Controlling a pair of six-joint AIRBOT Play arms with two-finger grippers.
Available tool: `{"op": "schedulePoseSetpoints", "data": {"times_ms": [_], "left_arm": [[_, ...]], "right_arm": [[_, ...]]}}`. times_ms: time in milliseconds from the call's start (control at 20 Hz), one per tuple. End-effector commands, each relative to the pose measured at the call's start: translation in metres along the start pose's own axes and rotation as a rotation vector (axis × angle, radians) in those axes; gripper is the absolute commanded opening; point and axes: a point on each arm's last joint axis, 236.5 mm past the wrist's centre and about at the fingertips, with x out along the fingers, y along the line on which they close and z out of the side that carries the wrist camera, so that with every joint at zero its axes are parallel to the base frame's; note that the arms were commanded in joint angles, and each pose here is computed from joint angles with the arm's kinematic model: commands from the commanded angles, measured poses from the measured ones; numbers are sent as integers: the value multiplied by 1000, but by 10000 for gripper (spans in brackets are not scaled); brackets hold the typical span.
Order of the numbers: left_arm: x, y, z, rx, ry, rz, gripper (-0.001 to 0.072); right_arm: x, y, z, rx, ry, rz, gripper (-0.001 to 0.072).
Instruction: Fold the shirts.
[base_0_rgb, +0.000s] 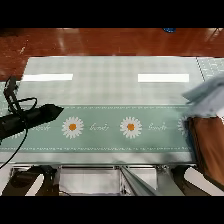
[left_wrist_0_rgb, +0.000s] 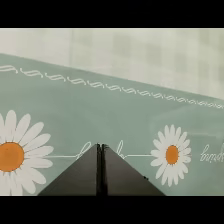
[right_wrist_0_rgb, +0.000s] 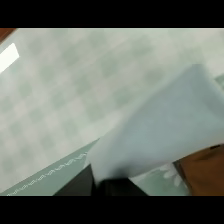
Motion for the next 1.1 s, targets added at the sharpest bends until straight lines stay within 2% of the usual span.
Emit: {"op": "schedulePoseSetpoints", "data": {"times_ms": [0,150,300,350,450,500,650,750,800,850,900,950,1000,1050], "left_arm": [[0,-5,5,23,-21,-19,20],[-1,-7,7,42,-26,-24,20],[-1,-9,8,50,-30,-33,20],[-1,-11,9,45,-37,-40,20],[-1,-12,12,40,-47,-47,20],[-1,-12,14,39,-57,-47,20],[-2,-17,35,55,-112,-51,19],[-4,-32,61,102,-129,-59,19],[-6,-44,77,125,-130,-67,19],[-8,-57,96,141,-130,-77,19],[-8,-75,115,195,-125,-93,19],[-7,-96,131,278,-110,-114,18],[-3,-121,142,379,-93,-142,18],[3,-147,152,455,-83,-166,18]], "right_arm": [[-9,-67,-64,156,106,-157,19],[-14,-151,-119,312,145,-444,19],[-36,-218,-171,333,224,-749,23],[-37,-227,-186,377,236,-793,86],[-18,-227,-209,402,303,-762,389],[-10,-227,-217,397,339,-746,414],[0,-228,-204,381,330,-719,414],[18,-209,-174,361,279,-593,403],[32,-188,-152,354,240,-474,391],[50,-149,-122,333,194,-291,262],[64,-102,-95,286,153,-93,69],[73,-40,-65,222,103,146,18],[69,38,-41,115,58,412,18],[63,99,-31,-10,28,575,18]]}}
